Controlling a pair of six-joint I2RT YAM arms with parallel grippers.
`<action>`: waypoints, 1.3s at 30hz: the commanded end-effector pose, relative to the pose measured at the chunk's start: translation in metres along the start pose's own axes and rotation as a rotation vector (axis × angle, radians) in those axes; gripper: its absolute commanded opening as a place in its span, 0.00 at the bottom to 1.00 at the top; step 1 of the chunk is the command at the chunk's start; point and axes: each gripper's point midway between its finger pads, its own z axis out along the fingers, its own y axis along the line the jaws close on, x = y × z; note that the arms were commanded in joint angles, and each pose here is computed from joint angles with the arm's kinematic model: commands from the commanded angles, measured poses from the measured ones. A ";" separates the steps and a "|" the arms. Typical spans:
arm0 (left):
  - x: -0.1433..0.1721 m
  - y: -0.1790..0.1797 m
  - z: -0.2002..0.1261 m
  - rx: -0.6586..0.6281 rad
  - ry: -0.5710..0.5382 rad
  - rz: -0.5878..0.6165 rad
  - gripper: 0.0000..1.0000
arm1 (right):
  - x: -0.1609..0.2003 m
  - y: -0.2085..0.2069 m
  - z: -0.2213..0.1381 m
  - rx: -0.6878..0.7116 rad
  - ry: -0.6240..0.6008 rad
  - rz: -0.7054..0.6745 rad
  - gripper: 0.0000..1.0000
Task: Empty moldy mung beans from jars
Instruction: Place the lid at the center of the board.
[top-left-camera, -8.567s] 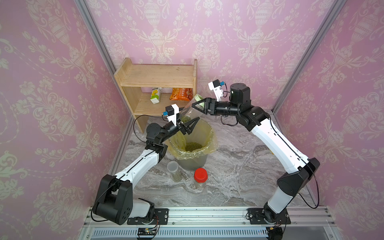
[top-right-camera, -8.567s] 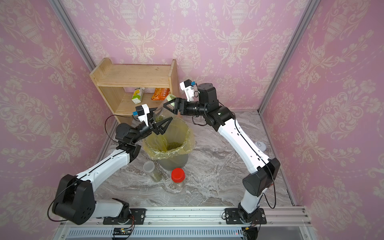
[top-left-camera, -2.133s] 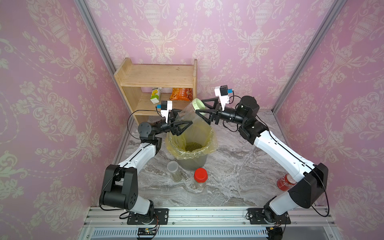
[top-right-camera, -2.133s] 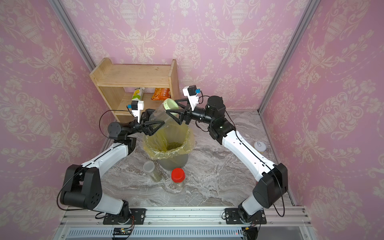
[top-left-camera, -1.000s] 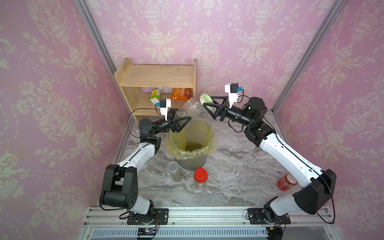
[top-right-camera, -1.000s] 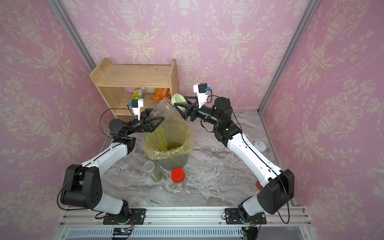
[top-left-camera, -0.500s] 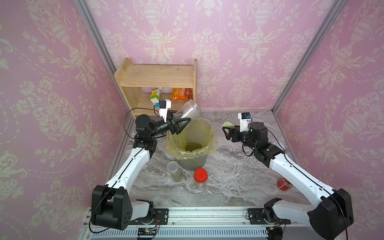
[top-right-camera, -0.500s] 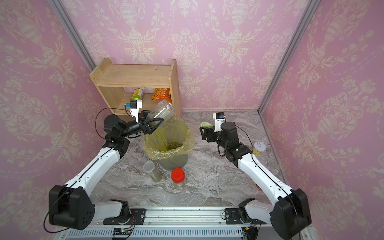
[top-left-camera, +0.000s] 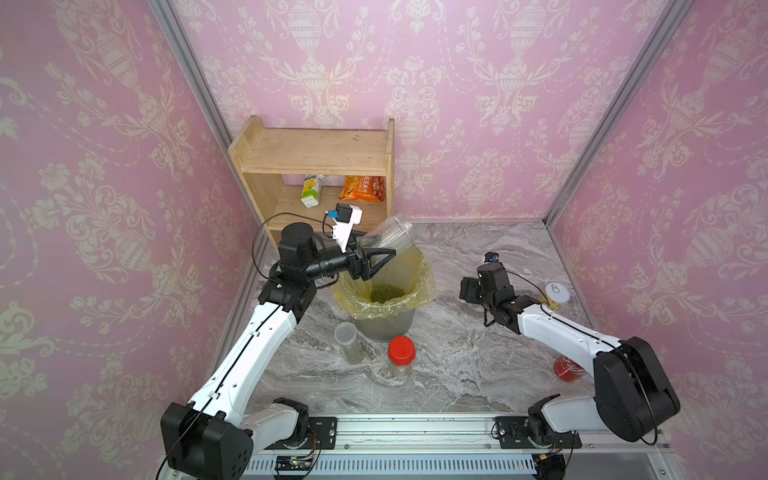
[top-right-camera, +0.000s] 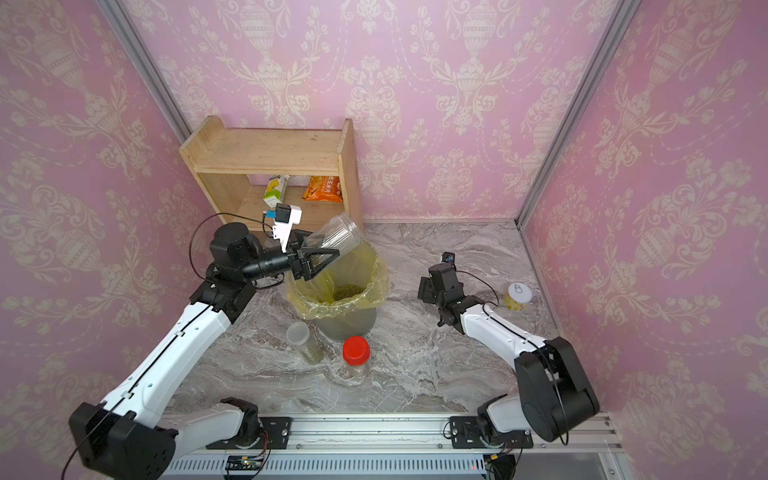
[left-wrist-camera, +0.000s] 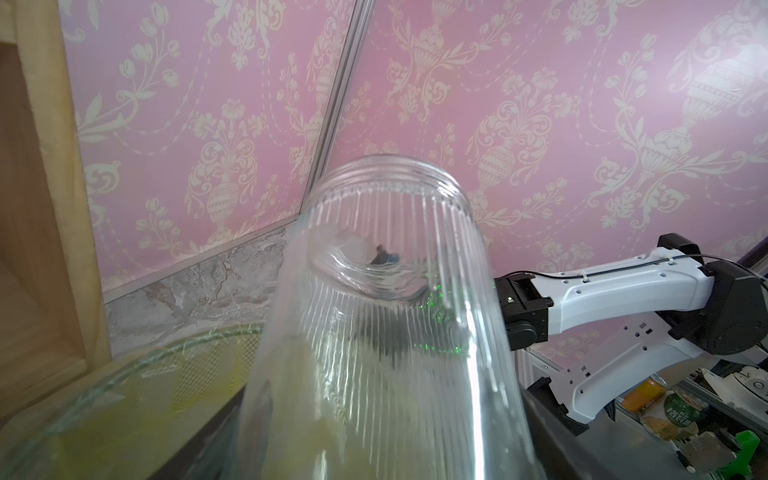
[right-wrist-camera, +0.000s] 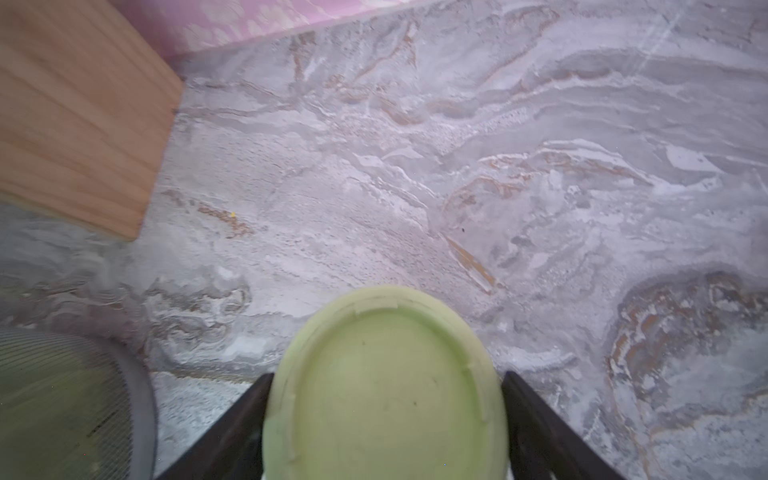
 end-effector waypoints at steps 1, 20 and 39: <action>-0.016 -0.021 -0.013 -0.044 -0.018 0.061 0.49 | 0.016 -0.016 0.018 0.091 0.064 0.044 0.67; 0.045 0.011 -0.048 -0.361 0.275 -0.115 0.48 | -0.007 -0.014 0.028 0.050 0.011 0.090 1.00; 0.043 0.038 -0.069 -0.648 0.697 -0.118 0.49 | -0.011 0.013 0.003 -0.047 0.031 -0.054 1.00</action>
